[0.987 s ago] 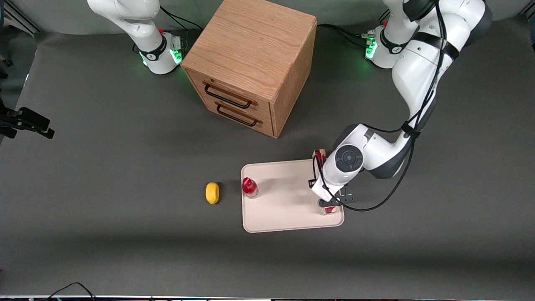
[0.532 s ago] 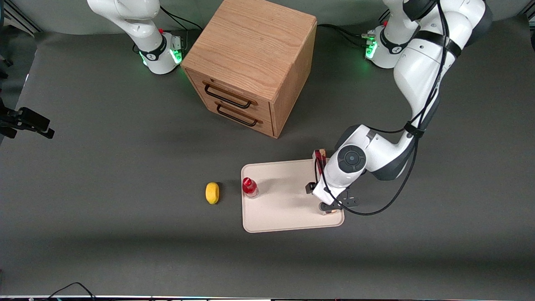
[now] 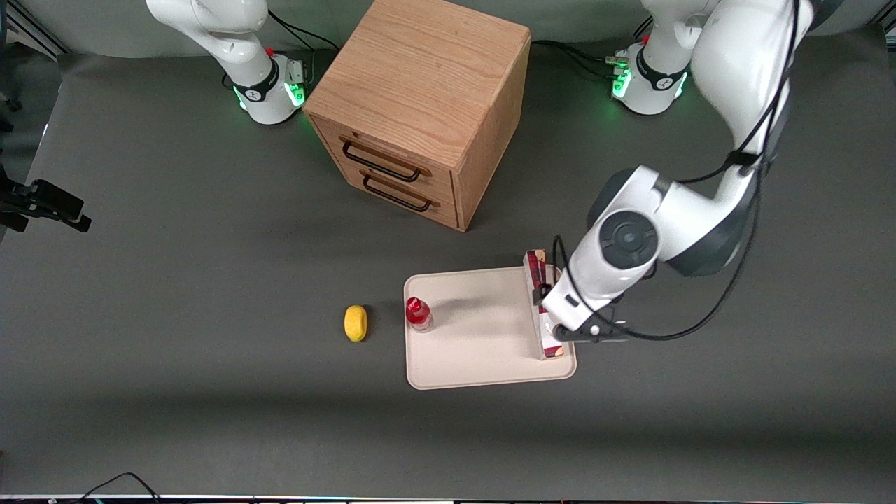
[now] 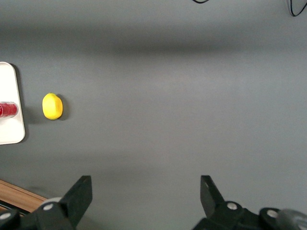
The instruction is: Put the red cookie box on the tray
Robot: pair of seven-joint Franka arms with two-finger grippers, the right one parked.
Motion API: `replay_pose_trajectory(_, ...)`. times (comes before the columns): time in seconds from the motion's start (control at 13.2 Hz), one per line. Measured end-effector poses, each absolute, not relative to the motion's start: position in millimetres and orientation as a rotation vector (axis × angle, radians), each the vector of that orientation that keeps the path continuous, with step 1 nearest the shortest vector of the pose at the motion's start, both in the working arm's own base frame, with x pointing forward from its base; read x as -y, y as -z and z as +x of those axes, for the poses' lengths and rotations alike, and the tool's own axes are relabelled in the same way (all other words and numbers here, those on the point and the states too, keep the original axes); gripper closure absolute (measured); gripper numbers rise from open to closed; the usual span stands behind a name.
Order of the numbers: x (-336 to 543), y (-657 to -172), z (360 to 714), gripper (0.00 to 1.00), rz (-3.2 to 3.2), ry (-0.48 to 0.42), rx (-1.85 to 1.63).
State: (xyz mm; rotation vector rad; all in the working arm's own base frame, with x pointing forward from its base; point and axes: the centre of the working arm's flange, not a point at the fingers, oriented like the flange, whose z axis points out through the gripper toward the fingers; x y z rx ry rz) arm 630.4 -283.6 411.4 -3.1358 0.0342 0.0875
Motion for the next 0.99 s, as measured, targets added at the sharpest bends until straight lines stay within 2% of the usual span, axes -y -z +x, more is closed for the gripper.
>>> replay_pose_trajectory(0.23,220,-496,609,0.00,-3.061,-0.168,-0.061)
replay_pose_trajectory(0.53,131,-595,572,0.00,-3.054,-0.145,0.025)
replay_pose_trajectory(0.68,90,-612,550,0.00,-3.055,-0.131,0.059)
replay_pose_trajectory(0.99,67,-588,525,0.00,-3.075,-0.075,0.065)
